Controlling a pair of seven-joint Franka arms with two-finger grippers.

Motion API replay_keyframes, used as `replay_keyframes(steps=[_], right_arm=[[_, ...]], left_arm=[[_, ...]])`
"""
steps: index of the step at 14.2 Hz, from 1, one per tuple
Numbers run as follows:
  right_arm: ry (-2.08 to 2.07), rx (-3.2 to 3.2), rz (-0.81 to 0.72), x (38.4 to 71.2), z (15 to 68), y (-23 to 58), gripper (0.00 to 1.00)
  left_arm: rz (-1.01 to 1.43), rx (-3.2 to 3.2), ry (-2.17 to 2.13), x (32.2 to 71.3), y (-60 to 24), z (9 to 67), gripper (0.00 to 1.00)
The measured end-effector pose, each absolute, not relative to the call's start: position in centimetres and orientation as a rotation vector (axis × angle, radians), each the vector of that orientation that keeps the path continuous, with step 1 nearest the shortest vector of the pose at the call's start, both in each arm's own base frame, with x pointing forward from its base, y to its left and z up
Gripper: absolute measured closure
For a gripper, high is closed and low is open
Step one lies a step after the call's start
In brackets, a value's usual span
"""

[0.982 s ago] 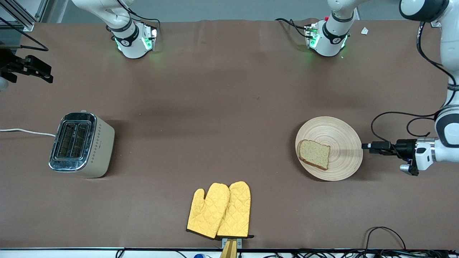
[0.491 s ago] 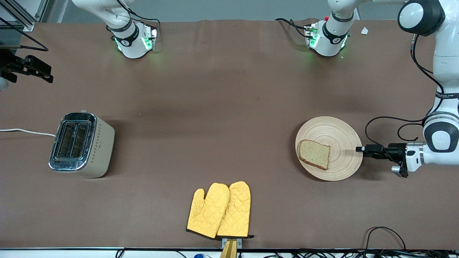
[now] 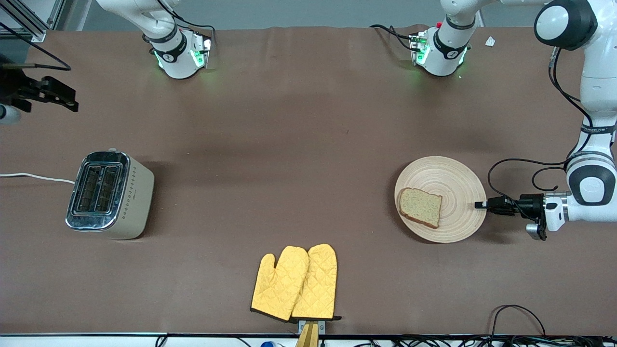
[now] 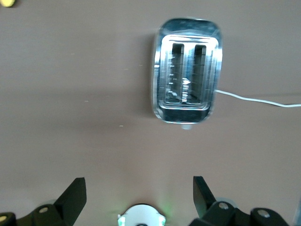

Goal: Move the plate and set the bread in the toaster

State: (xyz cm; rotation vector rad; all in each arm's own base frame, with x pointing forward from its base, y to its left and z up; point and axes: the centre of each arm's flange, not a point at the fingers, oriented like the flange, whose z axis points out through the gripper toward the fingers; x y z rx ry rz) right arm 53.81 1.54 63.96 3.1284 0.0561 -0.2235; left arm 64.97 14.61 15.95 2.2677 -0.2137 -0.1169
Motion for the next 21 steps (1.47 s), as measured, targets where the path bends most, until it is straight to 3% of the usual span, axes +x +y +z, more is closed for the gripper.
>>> replay_keyframes(steps=[1,6,11,16,21], right_arm=[[0.052,3.156,-0.249,54.5,62.2,1.7,0.0],[-0.18,3.345,-0.422,57.2,52.0,1.3,0.0],[-0.382,3.412,-0.521,59.0,46.9,2.4,0.0],[-0.468,3.426,-0.434,61.7,40.8,3.1,0.0],[-0.52,3.381,-0.438,63.1,34.5,7.1,0.0]], left_arm=[[-0.111,2.261,-0.224,65.0,14.5,16.0,0.87],[-0.055,2.171,-0.351,67.5,7.6,19.1,0.89],[-0.085,2.168,-0.325,70.5,-13.4,23.8,0.89],[-0.06,2.091,-0.141,64.7,-37.5,21.3,0.89],[-0.133,2.048,-0.018,57.8,-48.1,14.9,0.89]])
